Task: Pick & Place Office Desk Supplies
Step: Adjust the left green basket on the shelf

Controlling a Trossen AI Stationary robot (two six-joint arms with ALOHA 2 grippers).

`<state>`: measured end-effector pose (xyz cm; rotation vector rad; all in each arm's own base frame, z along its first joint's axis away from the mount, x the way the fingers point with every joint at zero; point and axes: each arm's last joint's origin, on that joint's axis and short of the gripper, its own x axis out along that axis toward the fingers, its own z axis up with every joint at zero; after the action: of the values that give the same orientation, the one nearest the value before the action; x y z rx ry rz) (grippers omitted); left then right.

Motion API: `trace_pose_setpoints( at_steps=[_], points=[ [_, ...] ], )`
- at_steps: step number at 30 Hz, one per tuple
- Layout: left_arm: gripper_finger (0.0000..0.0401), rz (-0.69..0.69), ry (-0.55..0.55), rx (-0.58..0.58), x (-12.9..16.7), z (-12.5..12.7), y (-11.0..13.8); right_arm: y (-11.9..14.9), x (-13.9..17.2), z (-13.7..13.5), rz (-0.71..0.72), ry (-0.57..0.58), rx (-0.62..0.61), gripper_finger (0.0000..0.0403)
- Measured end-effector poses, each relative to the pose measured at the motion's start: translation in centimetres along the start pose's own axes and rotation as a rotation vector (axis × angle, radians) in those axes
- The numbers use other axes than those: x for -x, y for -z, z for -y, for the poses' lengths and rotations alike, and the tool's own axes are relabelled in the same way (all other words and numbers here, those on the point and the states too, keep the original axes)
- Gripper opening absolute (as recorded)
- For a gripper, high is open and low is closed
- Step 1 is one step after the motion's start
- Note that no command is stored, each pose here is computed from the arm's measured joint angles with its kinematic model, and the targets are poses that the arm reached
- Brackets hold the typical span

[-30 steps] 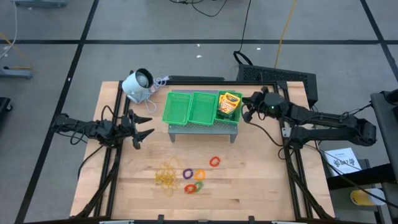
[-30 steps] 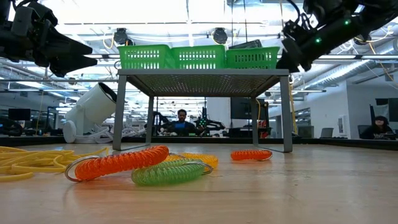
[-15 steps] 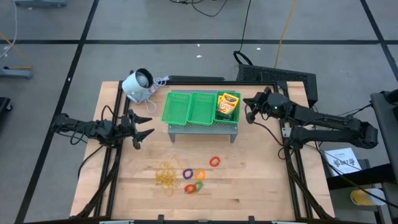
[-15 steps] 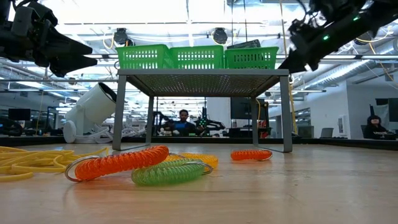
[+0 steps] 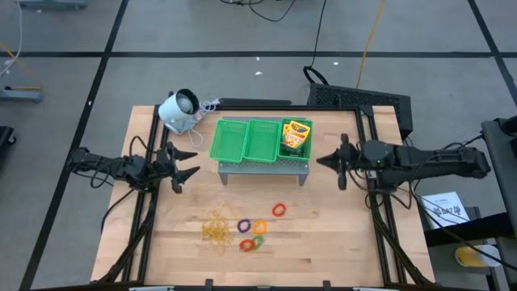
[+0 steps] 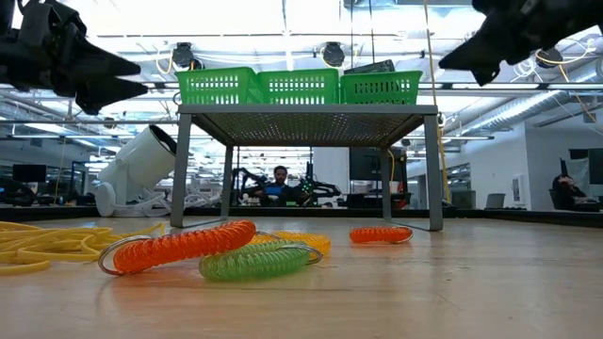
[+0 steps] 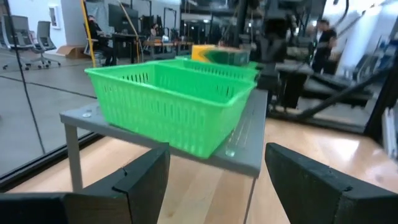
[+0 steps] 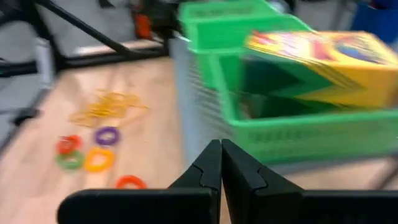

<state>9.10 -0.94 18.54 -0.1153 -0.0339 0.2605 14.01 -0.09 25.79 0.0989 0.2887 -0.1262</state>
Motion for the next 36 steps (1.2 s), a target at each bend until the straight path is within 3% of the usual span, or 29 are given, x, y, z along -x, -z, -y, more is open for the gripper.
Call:
trace_pose_setpoints(
  at_steps=[4,10,15,20,27,36],
  points=[
    [0.0271,0.065,0.007,0.115,0.0,0.1,-0.7,2.4,-0.8,-0.8,0.109,-0.08,-0.027,0.0],
    [0.0271,0.057,-0.225,0.153,0.0,-0.7,-0.3,4.8,-1.3,-0.9,0.272,-0.121,-0.032,0.0],
    [0.0271,0.032,-0.321,0.231,-0.6,-0.8,0.3,5.4,-1.4,-0.8,0.325,-0.123,-0.023,0.0],
    [0.0271,-0.03,-0.359,0.2,-2.0,-0.4,1.0,5.4,-1.3,-0.8,0.332,-0.121,-0.005,0.0],
    [0.0271,0.024,-0.351,0.066,-4.1,0.5,0.5,5.4,-1.3,-0.8,0.33,-0.121,-0.005,0.0],
    [0.0271,-0.035,-0.369,0.044,-5.7,1.1,1.7,5.4,-1.4,-0.8,0.324,-0.122,-0.003,0.0]
  ],
)
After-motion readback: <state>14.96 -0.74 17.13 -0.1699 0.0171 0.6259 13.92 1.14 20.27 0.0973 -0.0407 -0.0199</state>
